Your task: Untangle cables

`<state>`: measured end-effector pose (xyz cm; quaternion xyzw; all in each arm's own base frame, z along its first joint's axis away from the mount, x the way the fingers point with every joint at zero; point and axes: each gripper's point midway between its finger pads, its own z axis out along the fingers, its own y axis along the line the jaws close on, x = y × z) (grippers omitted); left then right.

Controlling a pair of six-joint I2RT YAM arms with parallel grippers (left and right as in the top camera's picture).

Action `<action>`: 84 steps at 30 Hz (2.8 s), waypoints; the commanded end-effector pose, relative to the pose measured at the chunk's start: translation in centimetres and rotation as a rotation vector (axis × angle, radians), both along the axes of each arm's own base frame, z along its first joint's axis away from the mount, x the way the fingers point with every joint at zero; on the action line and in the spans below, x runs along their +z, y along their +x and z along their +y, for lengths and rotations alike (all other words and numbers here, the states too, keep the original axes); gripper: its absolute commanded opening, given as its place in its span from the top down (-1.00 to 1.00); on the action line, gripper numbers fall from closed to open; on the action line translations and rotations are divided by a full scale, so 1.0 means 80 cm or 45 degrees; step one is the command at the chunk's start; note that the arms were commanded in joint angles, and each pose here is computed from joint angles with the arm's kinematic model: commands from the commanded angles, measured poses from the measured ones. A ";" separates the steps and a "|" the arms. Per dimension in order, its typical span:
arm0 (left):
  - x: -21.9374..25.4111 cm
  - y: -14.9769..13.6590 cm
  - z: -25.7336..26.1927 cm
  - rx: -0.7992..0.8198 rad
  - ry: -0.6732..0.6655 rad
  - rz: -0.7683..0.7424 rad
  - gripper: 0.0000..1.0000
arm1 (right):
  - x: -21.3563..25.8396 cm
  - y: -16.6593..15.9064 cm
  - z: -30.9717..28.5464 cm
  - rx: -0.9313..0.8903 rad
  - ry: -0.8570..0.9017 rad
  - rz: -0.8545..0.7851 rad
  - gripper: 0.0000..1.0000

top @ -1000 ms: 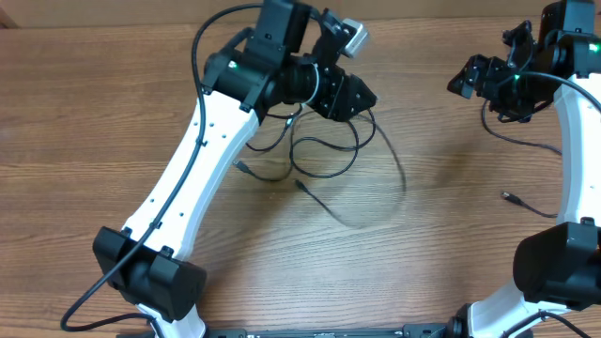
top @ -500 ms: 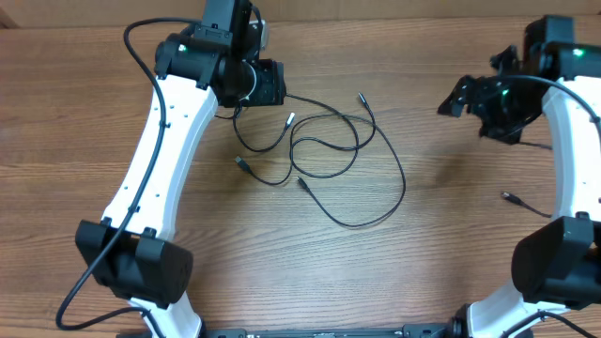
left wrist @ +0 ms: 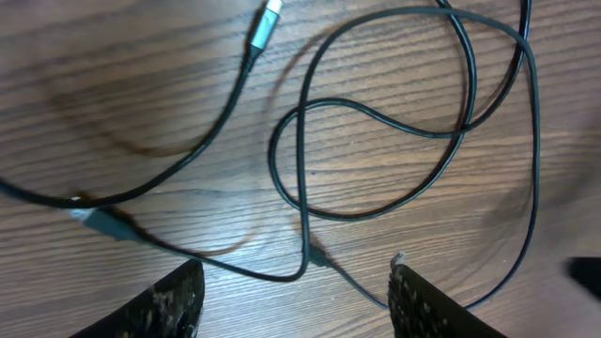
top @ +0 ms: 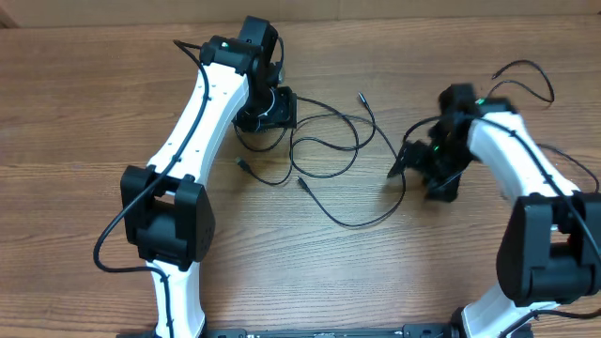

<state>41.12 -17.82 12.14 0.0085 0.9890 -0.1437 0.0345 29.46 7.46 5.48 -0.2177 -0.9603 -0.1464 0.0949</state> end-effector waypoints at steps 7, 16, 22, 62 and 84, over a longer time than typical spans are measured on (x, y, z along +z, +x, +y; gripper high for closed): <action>-0.040 -0.013 -0.031 -0.066 -0.012 0.103 -0.26 | -0.054 -0.031 0.050 -0.205 0.094 0.060 -0.01; -0.041 -0.015 -0.040 -0.087 -0.011 0.094 -0.27 | -0.057 0.000 0.056 -0.183 0.135 -0.093 0.92; -0.047 -0.012 -0.043 -0.088 -0.007 0.075 -0.26 | -0.022 0.047 0.060 -0.014 0.170 -0.293 0.92; 0.002 -0.009 -0.197 -0.318 -0.801 -0.041 0.00 | 0.017 0.091 0.022 0.019 0.117 -0.435 0.91; 0.018 0.018 -0.065 -0.184 -0.461 -0.159 0.11 | 0.050 0.112 0.069 -0.494 0.461 -0.252 0.28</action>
